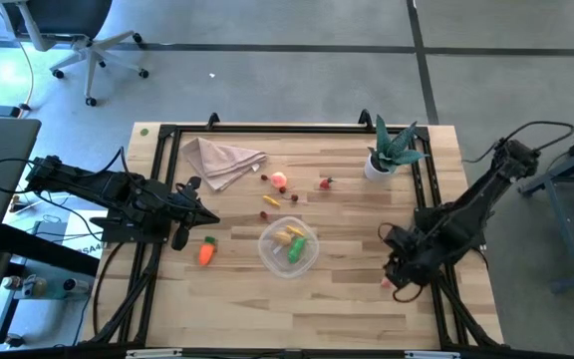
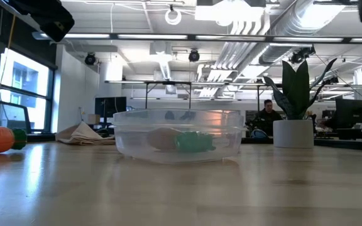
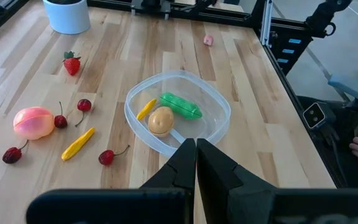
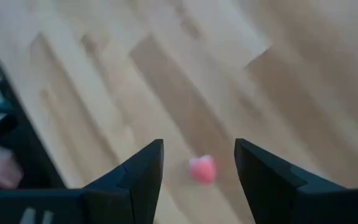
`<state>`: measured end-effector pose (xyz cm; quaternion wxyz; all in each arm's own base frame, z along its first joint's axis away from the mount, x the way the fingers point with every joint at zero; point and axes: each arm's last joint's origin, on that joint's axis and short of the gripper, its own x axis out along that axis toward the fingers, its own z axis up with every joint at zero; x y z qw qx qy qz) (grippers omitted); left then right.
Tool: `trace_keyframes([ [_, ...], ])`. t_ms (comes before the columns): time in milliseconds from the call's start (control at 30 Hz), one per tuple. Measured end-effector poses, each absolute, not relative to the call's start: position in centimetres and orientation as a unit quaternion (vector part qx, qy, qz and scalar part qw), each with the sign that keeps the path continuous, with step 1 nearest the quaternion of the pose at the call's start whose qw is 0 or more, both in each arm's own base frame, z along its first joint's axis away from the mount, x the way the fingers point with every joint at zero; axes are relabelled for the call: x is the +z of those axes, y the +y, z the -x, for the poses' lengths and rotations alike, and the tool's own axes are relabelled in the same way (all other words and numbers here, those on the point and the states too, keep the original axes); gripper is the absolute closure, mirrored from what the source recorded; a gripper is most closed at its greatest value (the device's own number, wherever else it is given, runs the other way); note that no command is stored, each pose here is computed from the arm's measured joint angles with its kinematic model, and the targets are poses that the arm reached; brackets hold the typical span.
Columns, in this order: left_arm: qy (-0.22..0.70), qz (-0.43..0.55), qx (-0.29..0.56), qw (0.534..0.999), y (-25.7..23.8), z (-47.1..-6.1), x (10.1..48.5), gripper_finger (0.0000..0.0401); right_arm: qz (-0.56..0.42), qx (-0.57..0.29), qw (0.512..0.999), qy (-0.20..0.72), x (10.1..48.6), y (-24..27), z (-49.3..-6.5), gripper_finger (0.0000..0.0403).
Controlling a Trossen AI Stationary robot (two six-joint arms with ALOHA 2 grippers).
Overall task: Pick and placing Produce into tupperware
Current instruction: Put the small peach into the transparent bin
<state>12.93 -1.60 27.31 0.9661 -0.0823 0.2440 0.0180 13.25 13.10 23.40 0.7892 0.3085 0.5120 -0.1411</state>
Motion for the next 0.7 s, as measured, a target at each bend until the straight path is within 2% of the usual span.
trace_keyframes([
  [267,0.244,0.082,0.018,0.966,-1.6,-12.9,27.3,0.0396,-0.368,-0.138,0.758,0.520,20.0,14.4,-11.5,0.0215],
  [700,0.244,0.082,0.018,0.966,-1.6,-12.9,27.3,0.0396,-0.359,-0.173,0.769,0.501,17.8,16.1,-11.8,0.0215],
])
